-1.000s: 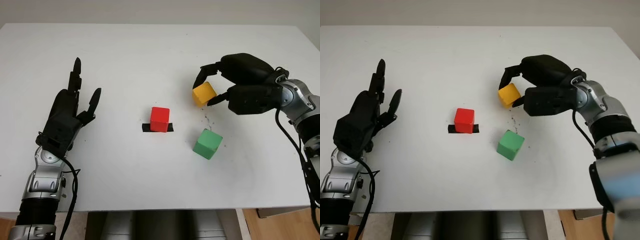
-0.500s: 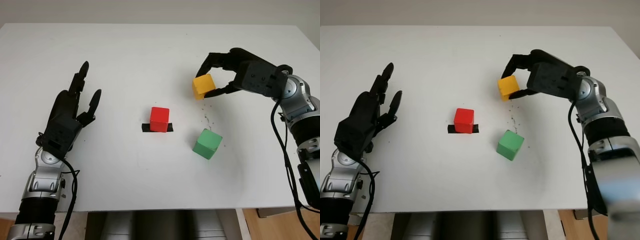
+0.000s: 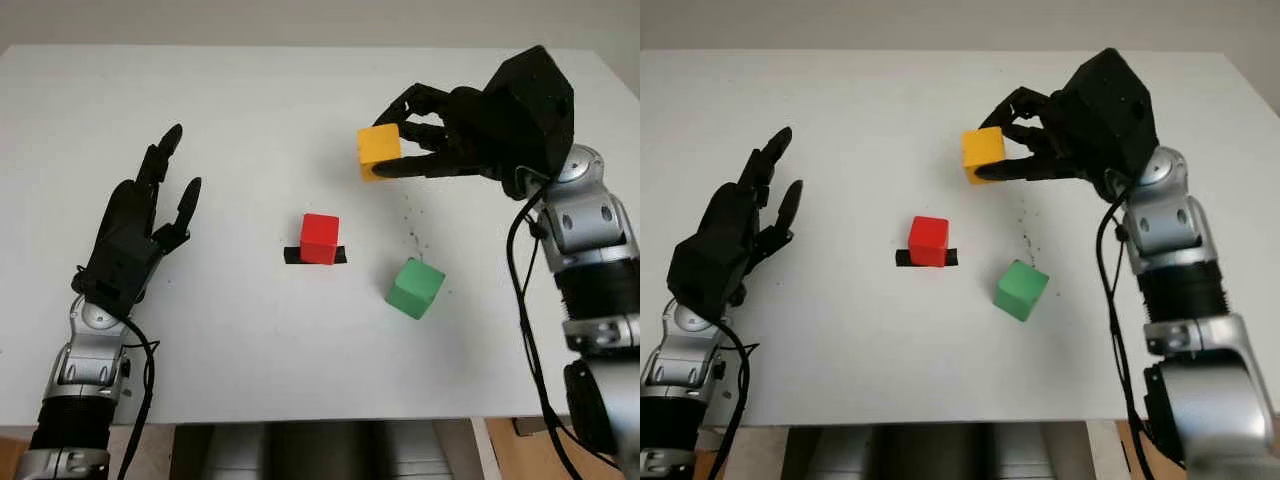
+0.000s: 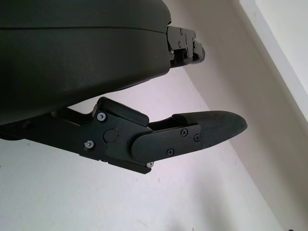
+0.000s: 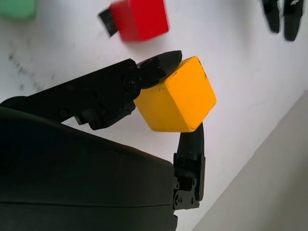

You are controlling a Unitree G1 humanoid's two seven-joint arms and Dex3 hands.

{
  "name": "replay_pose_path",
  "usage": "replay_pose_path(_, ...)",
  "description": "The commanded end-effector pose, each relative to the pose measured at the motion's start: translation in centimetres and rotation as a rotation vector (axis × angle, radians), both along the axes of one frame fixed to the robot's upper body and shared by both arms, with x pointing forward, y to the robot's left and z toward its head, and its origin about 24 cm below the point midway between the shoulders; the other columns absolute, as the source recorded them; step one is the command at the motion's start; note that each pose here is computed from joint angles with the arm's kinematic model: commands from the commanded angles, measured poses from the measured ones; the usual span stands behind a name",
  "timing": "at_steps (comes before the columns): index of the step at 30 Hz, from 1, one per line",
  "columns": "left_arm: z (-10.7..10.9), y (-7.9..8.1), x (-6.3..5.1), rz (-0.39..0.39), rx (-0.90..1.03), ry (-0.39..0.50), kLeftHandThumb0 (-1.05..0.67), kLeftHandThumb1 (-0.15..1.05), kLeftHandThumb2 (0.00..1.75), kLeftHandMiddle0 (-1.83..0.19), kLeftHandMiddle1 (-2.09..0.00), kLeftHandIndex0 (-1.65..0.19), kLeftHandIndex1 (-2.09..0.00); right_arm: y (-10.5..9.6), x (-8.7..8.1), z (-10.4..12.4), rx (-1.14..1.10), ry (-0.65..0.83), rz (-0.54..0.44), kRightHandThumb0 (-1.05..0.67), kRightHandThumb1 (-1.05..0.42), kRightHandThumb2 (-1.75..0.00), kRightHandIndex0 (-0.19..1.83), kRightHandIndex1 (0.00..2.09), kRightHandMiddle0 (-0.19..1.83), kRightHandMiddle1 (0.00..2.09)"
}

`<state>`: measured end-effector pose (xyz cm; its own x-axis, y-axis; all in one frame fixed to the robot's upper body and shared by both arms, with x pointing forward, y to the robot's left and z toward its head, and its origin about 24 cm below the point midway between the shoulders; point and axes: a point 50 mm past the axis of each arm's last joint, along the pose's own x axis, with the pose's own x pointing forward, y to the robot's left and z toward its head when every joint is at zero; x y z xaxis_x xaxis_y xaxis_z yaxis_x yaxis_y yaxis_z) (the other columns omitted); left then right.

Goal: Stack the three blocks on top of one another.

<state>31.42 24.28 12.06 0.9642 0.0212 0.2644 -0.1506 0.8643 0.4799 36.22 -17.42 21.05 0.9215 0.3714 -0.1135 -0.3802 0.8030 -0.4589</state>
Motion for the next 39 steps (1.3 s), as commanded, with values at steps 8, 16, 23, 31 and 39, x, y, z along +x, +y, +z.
replay_pose_path(8, 0.1, -0.1, -0.3, 0.011, -0.031, -0.025, -0.77, 1.05, 0.58, 0.16, -0.06, 0.19, -0.08, 1.9, -3.4, -1.9, 0.175, 0.053, -0.058, -0.40, -1.05, -0.14, 0.13, 0.04, -0.04, 2.01)
replay_pose_path(16, 0.1, -0.6, -0.3, 0.028, -0.049, -0.034, -0.79, 1.05, 0.59, 0.19, -0.03, 0.16, -0.07, 3.1, -4.8, -4.3, 0.277, 0.101, -0.078, -0.43, -1.05, -0.10, 0.17, 0.06, 0.07, 1.91)
replay_pose_path(23, 0.0, -0.7, -0.4, 0.032, -0.053, -0.026, -0.79, 1.05, 0.62, 0.19, 0.00, 0.18, -0.05, 4.0, -4.8, -6.0, 0.311, 0.116, -0.061, -0.44, -1.04, -0.09, 0.19, 0.07, 0.09, 1.88)
replay_pose_path(31, 0.0, -0.7, -0.4, 0.032, -0.060, -0.022, -0.81, 1.05, 0.61, 0.19, 0.00, 0.18, -0.05, 4.8, -3.7, -6.6, 0.310, 0.117, -0.028, -0.44, -1.04, -0.06, 0.20, 0.06, 0.15, 1.86)
replay_pose_path(39, 0.0, -0.7, -0.4, 0.030, -0.062, -0.023, -0.79, 1.05, 0.59, 0.19, -0.01, 0.17, -0.05, 5.1, -2.8, -6.5, 0.301, 0.117, -0.012, -0.44, -1.04, -0.05, 0.20, 0.06, 0.17, 1.87)
